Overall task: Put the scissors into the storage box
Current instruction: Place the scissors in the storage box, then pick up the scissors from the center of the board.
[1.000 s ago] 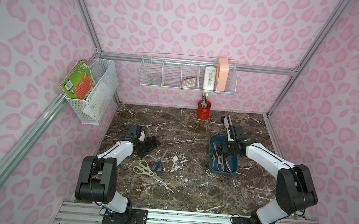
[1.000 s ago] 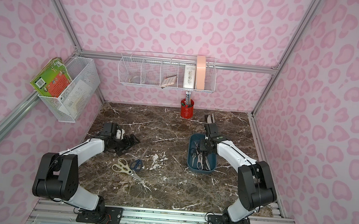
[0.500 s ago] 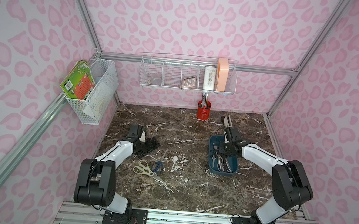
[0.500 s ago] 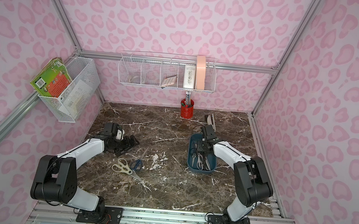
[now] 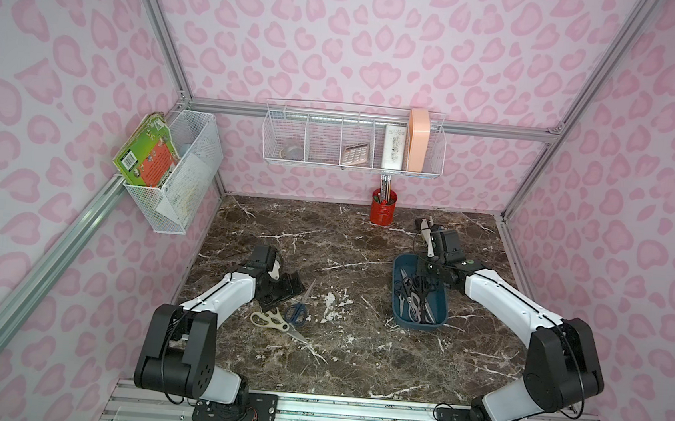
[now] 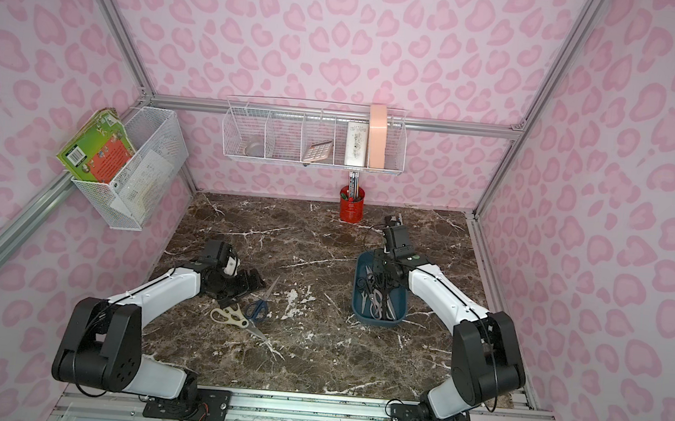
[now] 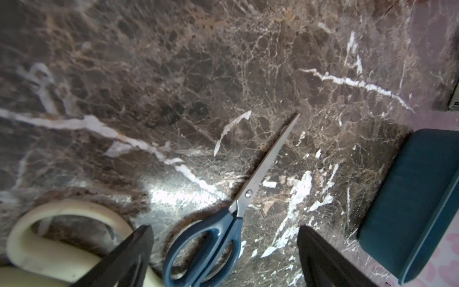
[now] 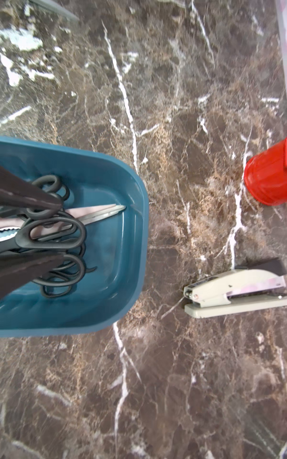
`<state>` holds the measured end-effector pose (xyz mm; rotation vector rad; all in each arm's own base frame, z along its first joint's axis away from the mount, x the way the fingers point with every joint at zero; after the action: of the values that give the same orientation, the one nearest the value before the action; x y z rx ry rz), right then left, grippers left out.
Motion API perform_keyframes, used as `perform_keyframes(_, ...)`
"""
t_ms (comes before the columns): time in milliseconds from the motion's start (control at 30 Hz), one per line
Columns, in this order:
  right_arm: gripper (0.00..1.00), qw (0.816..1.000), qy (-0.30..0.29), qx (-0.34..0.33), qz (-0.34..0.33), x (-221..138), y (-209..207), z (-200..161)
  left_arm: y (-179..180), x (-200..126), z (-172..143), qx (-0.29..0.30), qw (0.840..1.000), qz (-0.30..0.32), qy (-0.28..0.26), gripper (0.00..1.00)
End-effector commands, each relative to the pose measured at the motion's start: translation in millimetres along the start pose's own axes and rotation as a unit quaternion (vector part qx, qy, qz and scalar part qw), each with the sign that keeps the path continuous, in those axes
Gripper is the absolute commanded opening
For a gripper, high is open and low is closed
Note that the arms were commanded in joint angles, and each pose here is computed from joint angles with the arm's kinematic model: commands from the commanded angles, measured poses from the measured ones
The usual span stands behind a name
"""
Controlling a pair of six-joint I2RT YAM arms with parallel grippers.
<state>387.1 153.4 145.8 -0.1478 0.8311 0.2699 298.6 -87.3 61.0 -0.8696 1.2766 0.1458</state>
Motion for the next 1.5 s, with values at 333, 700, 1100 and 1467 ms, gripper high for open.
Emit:
perform_keyframes(333, 0.34, 0.999, -0.011, -0.026, 0.046, -2.0, 39.3, 6.7, 0.5, 3.4, -24.7, 0.031, 0.999, 0.04, 0.019, 0.96)
perform_keyframes(700, 0.34, 0.997, -0.027, -0.03, 0.058, -11.0, 46.6, 12.4, -6.1, 8.6, -48.2, 0.035, 0.998, 0.032, 0.038, 0.96)
perform_keyframes(1100, 0.33, 0.99, -0.014, -0.059, 0.125, -6.3, 89.7, -3.5, -28.1, 3.0, -52.0, 0.053, 0.998, 0.021, 0.001, 0.96)
perform_keyframes(1467, 0.31, 0.98, -0.017, -0.086, 0.18, -2.5, 151.6, -2.1, -16.9, -33.1, -18.1, 0.099, 0.988, 0.075, -0.089, 0.97)
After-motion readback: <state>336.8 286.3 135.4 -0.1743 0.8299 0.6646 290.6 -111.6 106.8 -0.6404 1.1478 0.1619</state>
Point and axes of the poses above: each gripper's point midway between its finger pads, its own x axis out along the fingers, its own y axis along the line the jaws close on, z = x × y, the point moved 1 cm from there along -x, back along the fingers, and after that the axes turned 14 degrees about -x, right-handed, at the moved point
